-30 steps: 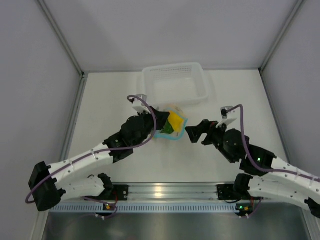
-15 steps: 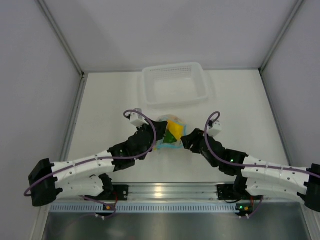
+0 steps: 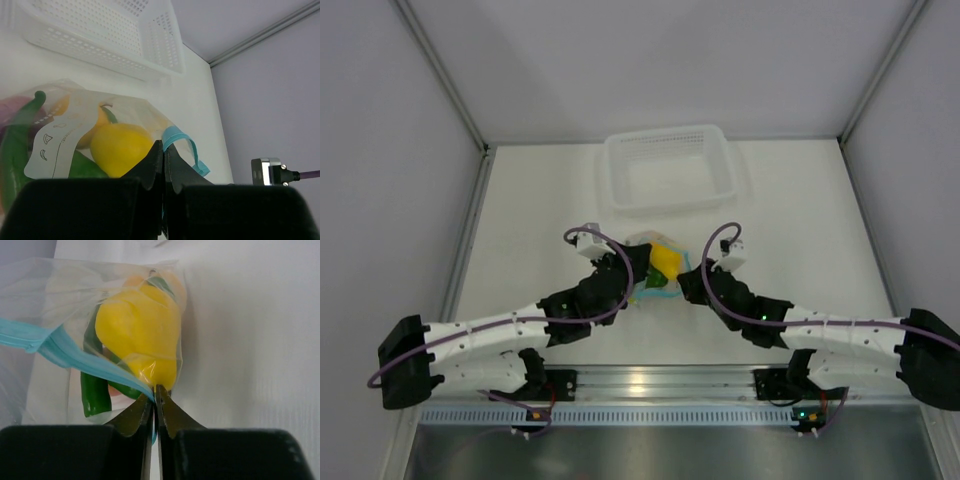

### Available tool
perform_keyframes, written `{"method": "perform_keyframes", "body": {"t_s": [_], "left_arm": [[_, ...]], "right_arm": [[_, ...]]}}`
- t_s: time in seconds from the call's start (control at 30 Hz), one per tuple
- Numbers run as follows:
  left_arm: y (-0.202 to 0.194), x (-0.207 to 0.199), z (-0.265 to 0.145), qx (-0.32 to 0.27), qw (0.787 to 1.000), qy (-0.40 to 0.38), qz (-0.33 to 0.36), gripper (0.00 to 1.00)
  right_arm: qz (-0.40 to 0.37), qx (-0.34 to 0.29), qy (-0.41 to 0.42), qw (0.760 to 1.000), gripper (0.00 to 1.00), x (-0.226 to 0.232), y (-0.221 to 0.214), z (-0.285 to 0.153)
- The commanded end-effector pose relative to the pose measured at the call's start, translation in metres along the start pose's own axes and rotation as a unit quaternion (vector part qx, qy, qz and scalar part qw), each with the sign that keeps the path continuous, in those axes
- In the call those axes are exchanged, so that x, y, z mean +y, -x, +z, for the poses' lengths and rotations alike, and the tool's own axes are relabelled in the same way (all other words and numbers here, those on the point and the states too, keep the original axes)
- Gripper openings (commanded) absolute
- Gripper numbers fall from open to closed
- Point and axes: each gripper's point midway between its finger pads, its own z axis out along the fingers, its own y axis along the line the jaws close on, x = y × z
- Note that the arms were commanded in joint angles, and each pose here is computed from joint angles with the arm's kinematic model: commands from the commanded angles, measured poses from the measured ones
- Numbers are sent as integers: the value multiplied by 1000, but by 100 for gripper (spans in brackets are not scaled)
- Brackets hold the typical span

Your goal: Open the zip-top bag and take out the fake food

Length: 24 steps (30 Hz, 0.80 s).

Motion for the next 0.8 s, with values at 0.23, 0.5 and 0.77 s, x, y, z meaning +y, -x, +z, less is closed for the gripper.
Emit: {"method": "perform_keyframes", "body": {"t_s": [0.23,0.5,0.77], "left_arm": [[71,26,-25,-128,989,39,57,0],[74,57,-43,-142,985,54,78,0],[29,-5,-26,-47,992,-25,111,0]], "right_arm": [[-85,31,-35,995,0,-47,41,-14],[-133,40,-55,989,0,-63,76,-28],[-201,121,19,972,7,-34,59,-35]]}}
